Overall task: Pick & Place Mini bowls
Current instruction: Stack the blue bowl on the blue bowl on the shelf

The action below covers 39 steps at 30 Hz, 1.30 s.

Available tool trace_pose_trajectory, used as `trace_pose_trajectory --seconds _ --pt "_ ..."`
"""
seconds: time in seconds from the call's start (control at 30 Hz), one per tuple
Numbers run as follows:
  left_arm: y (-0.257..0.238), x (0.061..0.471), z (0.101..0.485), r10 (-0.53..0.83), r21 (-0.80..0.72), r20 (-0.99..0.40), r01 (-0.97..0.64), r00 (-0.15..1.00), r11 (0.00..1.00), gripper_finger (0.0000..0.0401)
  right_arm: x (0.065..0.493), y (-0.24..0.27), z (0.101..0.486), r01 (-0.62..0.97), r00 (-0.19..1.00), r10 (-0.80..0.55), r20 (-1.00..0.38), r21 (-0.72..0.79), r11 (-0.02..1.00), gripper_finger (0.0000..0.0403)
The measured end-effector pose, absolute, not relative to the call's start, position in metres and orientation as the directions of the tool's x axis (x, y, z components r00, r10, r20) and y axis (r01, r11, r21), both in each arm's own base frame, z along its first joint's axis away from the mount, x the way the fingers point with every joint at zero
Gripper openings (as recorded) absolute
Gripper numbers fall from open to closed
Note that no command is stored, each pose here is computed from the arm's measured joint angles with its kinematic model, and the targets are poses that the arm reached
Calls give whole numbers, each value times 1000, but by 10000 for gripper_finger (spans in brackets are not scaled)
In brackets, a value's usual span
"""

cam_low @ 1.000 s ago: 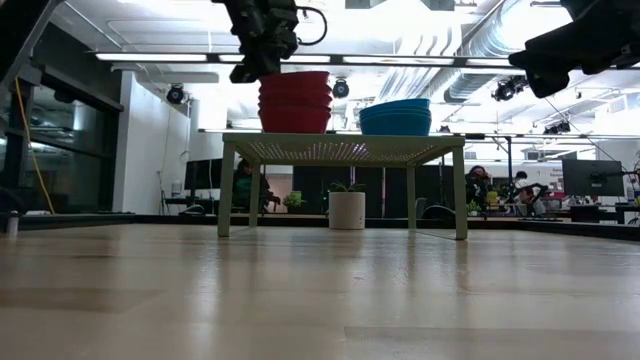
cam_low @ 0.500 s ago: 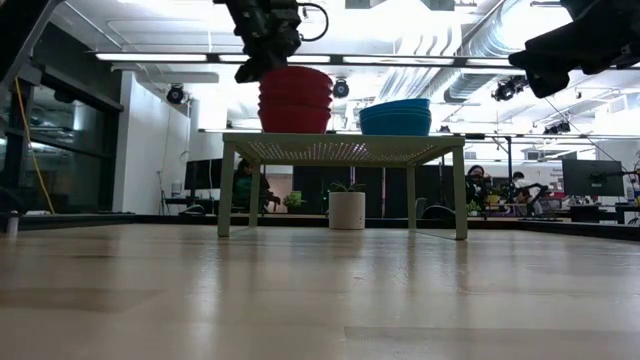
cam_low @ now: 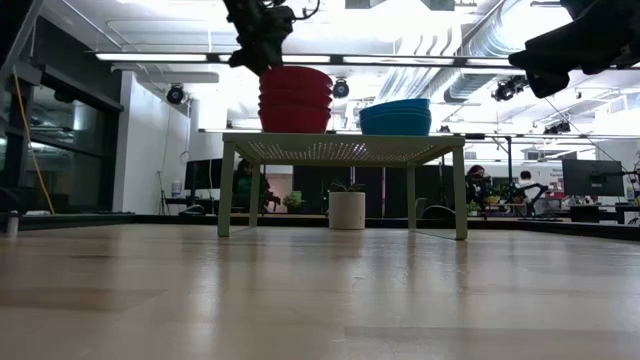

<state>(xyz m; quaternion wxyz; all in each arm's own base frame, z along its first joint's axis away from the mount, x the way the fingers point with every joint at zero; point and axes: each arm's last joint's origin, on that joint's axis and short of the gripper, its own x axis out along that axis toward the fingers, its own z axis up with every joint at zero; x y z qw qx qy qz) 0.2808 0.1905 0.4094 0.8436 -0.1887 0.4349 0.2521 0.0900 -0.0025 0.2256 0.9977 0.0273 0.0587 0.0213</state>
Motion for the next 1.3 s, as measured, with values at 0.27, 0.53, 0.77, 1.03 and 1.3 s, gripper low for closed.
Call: trace_pose_trajectory --seconds 0.27,0.53,0.77,1.03,1.3 --pt "186 277 414 346 -7 -822 -616 452 788 172 90 -3 226 -39 992 46 -116 57 998 130" --pt "179 271 421 395 66 -814 -609 425 790 172 90 -3 226 -39 992 45 -116 57 998 130" --pt "161 256 430 417 104 -830 -631 371 769 172 90 -3 226 -39 992 45 -116 57 998 130" --pt "131 236 434 362 86 -893 -689 268 720 172 90 -3 226 -39 992 46 -116 57 998 130" --pt "110 229 426 320 41 -905 -691 281 722 172 90 -3 226 -39 992 46 -116 57 998 130"
